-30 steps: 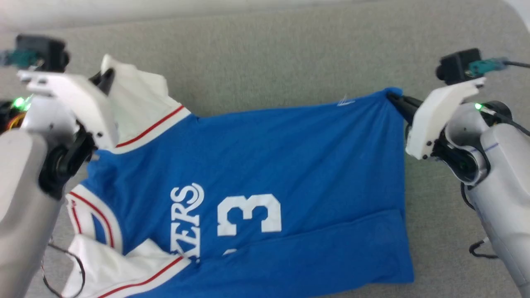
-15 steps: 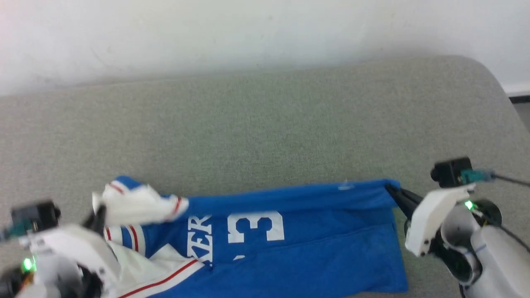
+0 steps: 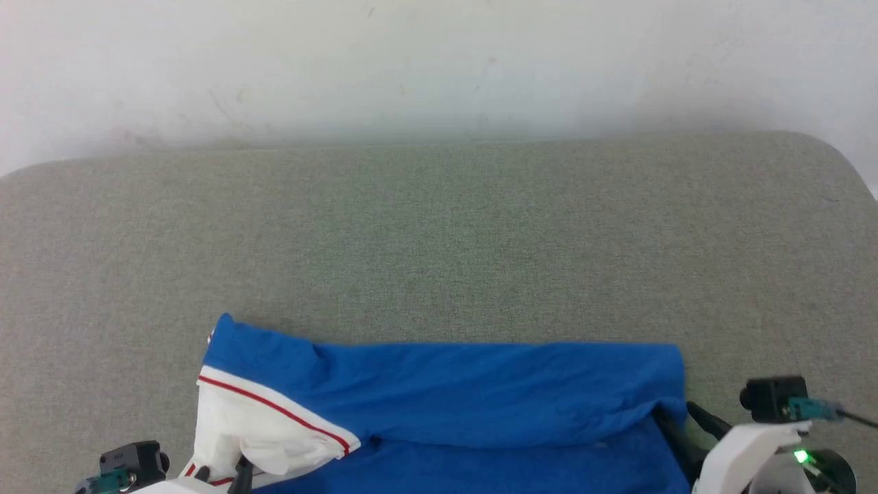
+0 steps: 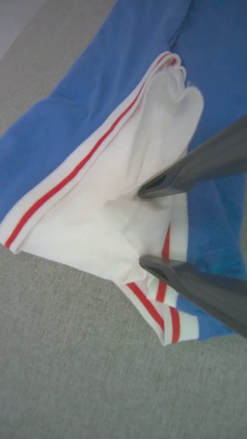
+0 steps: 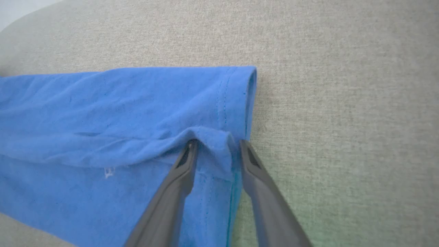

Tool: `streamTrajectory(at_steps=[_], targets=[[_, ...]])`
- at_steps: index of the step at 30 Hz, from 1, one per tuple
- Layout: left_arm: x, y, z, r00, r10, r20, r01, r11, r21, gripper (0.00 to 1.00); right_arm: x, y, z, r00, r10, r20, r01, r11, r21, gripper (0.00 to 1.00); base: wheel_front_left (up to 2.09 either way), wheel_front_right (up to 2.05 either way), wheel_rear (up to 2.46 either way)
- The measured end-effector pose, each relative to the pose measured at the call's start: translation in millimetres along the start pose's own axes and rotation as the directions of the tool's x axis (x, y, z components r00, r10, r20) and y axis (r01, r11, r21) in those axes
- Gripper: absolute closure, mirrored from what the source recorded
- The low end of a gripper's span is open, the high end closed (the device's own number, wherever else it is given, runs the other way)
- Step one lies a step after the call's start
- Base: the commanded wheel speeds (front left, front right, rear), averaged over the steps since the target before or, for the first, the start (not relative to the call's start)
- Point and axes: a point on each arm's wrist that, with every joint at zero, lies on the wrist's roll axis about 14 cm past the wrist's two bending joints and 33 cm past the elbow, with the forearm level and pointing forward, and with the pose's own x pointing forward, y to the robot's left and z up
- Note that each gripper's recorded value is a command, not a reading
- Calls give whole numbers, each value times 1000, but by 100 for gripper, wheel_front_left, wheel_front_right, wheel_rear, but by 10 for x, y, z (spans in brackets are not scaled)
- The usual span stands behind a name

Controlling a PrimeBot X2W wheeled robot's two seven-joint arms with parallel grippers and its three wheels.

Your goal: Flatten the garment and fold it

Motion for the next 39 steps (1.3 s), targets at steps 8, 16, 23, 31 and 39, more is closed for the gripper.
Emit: streamTrajectory(at_steps=[8,16,23,31,39], targets=[[-6,-106,515,959,-41,279,22,997,71,0,-318,72,252,989,-19,147,17,1000,12,0,0,0,0],[-129,-322,1036,840,-130,527,42,984,175,0,-474,-128,701,966,-86,243,90,996,-5,0,0,0,0],[-200,-481,1194,784,-195,589,47,965,257,0,-234,-278,463,995,-96,35,97,995,-27,0,0,0,0],[-242,-457,1129,781,-183,598,41,969,243,0,53,40,-121,970,19,-242,-16,1000,12,0,0,0,0],[-294,-472,1129,768,-187,612,36,968,250,0,115,83,-306,905,46,-423,-40,999,23,68,0,0,0]])
